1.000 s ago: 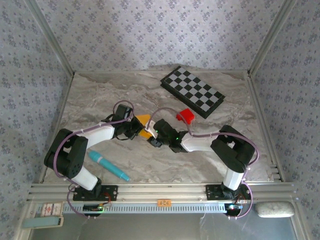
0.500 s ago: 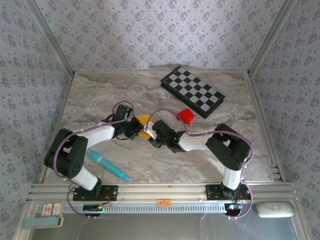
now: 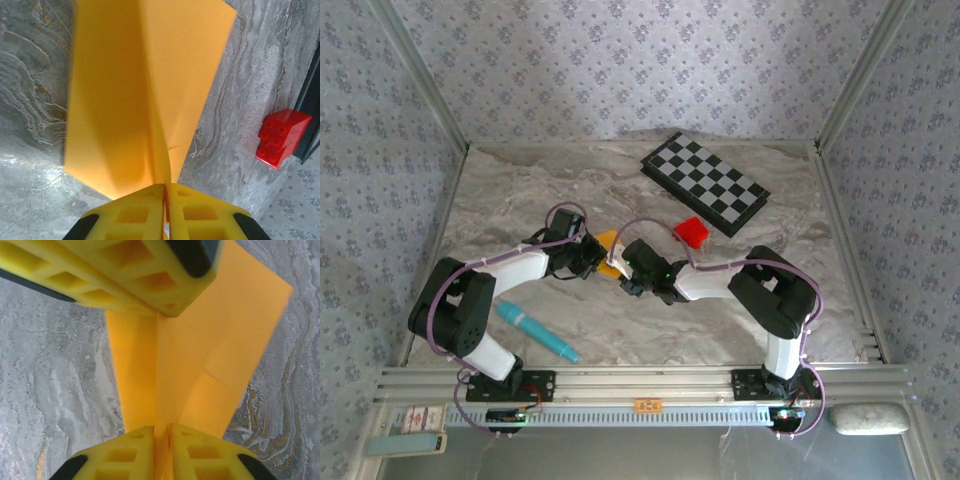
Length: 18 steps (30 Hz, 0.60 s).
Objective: Fold a paper plane with a square sheet of paper (pick it up from the middle)
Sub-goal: Fourth fold the wing at the center of the table.
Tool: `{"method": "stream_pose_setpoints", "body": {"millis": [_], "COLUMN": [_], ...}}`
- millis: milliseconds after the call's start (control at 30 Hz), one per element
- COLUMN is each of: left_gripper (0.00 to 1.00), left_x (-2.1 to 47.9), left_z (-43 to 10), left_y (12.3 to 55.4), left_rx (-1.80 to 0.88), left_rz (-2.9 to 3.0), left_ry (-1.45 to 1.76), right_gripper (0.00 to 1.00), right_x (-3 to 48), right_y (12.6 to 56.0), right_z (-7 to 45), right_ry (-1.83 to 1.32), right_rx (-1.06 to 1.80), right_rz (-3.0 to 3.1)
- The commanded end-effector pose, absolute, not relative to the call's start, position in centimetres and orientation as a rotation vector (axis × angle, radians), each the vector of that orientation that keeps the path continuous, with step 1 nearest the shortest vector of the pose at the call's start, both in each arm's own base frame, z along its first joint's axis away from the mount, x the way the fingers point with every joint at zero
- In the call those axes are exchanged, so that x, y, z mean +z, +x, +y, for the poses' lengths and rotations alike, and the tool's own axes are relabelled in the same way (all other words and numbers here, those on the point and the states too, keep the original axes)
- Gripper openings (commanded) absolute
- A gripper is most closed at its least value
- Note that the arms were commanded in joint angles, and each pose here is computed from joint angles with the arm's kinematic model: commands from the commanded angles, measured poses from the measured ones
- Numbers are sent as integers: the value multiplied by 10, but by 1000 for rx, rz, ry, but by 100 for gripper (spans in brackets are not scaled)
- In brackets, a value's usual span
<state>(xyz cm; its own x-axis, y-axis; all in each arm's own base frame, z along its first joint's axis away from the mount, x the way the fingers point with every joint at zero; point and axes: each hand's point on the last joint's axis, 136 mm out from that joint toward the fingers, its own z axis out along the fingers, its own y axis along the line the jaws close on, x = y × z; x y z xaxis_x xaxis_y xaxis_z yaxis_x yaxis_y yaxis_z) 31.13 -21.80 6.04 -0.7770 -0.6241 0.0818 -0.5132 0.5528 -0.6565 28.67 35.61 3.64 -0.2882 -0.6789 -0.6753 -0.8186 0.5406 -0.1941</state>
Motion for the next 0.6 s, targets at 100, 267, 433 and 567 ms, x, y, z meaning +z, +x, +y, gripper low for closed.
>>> {"method": "stream_pose_setpoints", "body": {"millis": [100, 267, 433, 567], "left_gripper": [14, 28, 28, 25], "left_x": [86, 93, 89, 81], "left_z": [-205, -180, -174, -179], "left_y": [319, 313, 296, 286], "left_rx": [-1089, -1068, -1080, -1114], "left_rz": [2546, 2488, 2481, 2474], "left_ry": [-985, -1011, -1005, -995], "right_gripper": [7, 6, 6, 6], "right_x": [37, 44, 43, 41], "right_y": [290, 287, 285, 284], "right_z": [350, 341, 335, 333], "right_ry": [-1215, -1190, -1166, -1140], "right_rx": [207, 246, 318, 379], "right_rz": [2060, 2073, 2105, 2132]}}
